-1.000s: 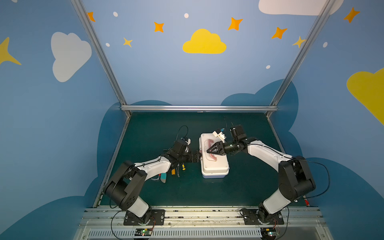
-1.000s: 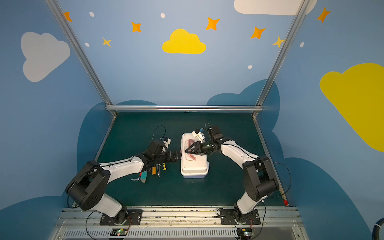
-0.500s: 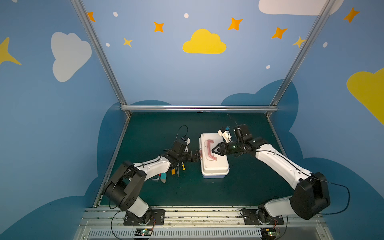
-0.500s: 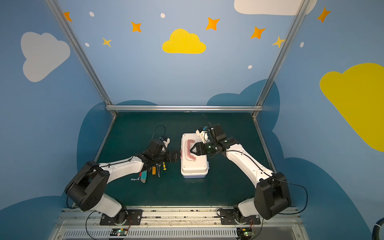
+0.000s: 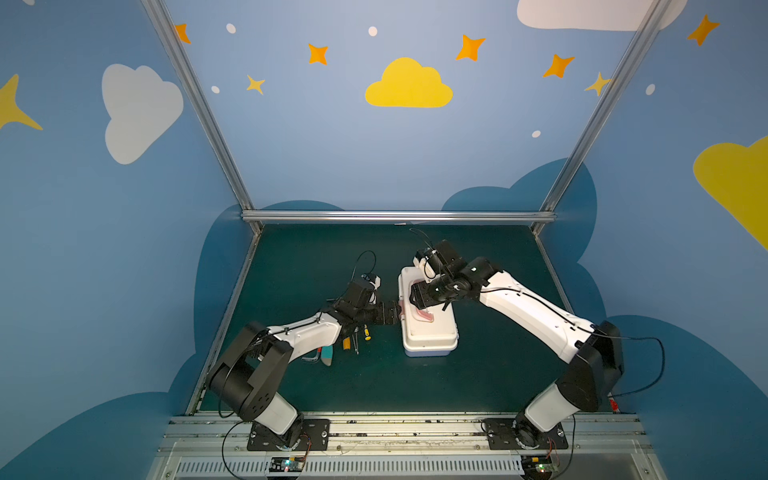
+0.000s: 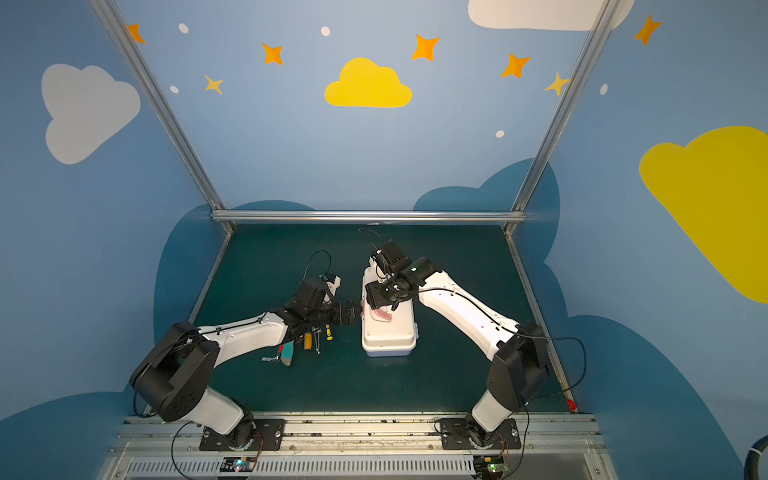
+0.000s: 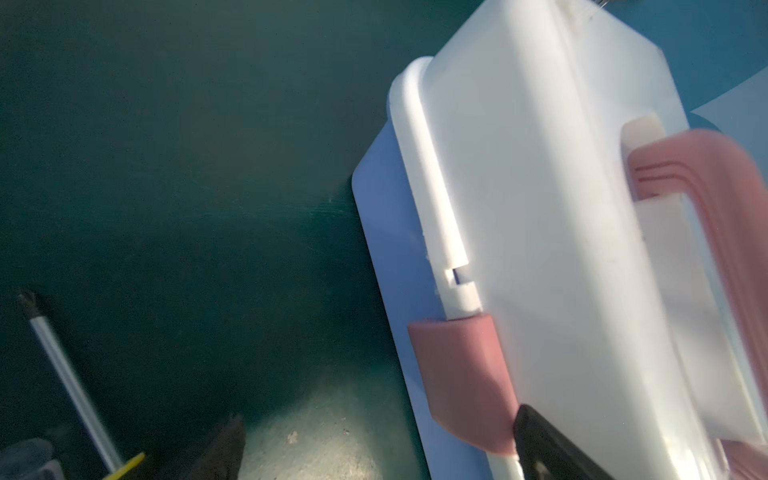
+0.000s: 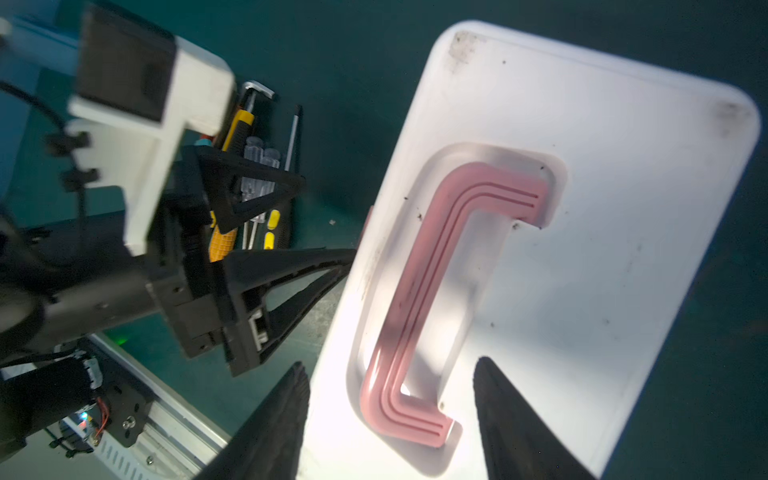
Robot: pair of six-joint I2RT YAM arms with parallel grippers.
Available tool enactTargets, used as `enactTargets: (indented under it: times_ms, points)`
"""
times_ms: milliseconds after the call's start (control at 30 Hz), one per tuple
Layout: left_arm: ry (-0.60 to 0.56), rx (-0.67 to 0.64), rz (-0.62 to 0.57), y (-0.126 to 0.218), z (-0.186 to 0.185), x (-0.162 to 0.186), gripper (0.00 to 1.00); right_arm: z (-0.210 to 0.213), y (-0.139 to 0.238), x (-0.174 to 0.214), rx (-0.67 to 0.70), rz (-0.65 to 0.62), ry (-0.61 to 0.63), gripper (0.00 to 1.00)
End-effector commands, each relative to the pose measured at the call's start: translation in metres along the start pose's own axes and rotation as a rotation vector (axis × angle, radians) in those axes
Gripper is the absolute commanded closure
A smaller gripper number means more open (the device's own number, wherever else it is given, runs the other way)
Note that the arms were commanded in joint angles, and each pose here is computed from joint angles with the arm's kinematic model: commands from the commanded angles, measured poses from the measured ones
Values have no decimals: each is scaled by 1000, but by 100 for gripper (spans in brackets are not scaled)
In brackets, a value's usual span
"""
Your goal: Pack the tool kit
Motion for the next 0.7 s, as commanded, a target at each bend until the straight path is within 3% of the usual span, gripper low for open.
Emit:
enactTargets:
  times_ms: [0, 667]
  points:
    - [3, 12, 7, -1, 0, 3, 0, -1, -4, 0, -24, 37, -29, 36]
    - [-8, 22, -3, -6, -2, -1, 0, -22, -37, -2, -366, 19, -177, 36]
Point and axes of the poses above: each gripper's point midway between its finger pads, its own y axis back along the fingers, its own z axis along the line the jaws close on, x = y × z, the point moved 8 cm from there along y, back along the fingers, and after that the axes turned 4 degrees about y, right-handed, at the moved point
